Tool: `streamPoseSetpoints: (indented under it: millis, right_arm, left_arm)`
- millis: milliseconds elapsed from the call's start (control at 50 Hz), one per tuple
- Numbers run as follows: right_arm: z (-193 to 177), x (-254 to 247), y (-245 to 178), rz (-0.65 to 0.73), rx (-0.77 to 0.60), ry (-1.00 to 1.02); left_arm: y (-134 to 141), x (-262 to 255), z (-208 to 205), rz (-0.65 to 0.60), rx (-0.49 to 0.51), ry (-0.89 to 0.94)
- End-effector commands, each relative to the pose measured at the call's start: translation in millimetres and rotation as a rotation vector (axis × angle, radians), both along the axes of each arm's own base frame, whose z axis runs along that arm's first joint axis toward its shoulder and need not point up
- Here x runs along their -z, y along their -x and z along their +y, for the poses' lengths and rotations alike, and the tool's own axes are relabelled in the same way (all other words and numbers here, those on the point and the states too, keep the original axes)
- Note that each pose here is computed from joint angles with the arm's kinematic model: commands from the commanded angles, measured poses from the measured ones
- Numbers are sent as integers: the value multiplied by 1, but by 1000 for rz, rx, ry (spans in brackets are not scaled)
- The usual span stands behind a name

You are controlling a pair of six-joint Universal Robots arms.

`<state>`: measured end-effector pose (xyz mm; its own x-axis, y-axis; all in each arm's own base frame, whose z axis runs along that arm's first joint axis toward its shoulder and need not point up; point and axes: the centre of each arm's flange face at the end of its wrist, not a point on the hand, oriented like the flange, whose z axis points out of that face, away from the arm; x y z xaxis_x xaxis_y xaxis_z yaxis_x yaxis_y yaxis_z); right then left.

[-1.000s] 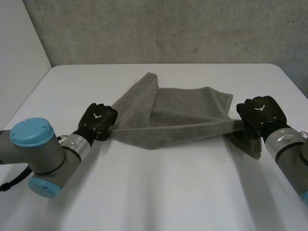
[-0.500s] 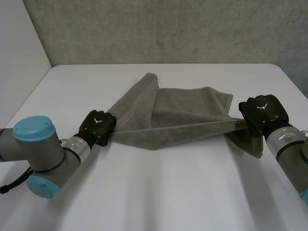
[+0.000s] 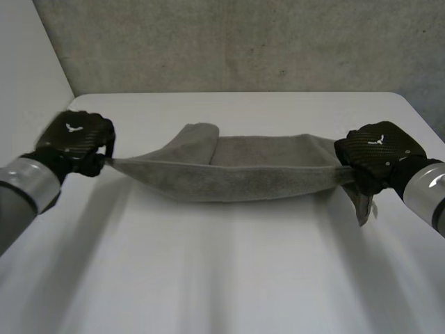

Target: Fold the towel.

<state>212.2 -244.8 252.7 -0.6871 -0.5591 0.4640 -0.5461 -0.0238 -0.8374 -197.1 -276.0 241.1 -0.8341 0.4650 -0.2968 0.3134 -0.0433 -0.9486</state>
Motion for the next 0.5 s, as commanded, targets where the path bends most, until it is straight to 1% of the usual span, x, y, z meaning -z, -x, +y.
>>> streamPoseSetpoints:
  millis: [20,60,80,120,180,220,260,280,300,340,360,380,400,440,460,500]
  right_arm:
    - [24,-28,1,15,-53,81]
    - [32,-45,2,2,-57,147]
    - [32,-45,2,2,-58,147]
    - [37,-61,4,-1,-59,216]
    - [37,-67,4,1,-60,247]
    - [37,-73,3,30,-71,280]
    - [36,-75,2,57,-81,296]
    - [33,-72,1,89,-93,305]
    - [33,-72,1,90,-93,305]
    - [17,-51,-2,174,-123,267]
    - [17,-51,-2,174,-123,267]
    - [8,-40,-4,219,-131,245]
    - [8,-39,-4,219,-131,245]
    - [-6,-21,-6,294,-153,206]
    - [-6,-21,-6,295,-153,206]
    - [-20,-3,-9,338,-177,156]
  left_arm:
    - [-9,-31,29,17,5,96]
    - [-12,-44,37,27,6,132]
    - [-12,-44,37,27,6,132]
    - [-14,-53,41,57,-2,149]
    - [-15,-56,42,77,-1,150]
    - [-15,-59,40,112,-1,145]
    - [-15,-60,38,120,-5,143]
    - [-16,-61,36,122,-9,146]
    - [-16,-61,36,122,-9,146]
    - [-17,-62,32,124,-12,147]
    - [-17,-56,25,122,-15,121]
    - [-17,-46,16,120,-17,86]
    - [-17,-46,15,120,-17,86]
    - [-12,-31,-3,116,-9,37]
    - [-12,-31,-3,116,-9,37]
    - [-6,-14,-22,110,2,-15]
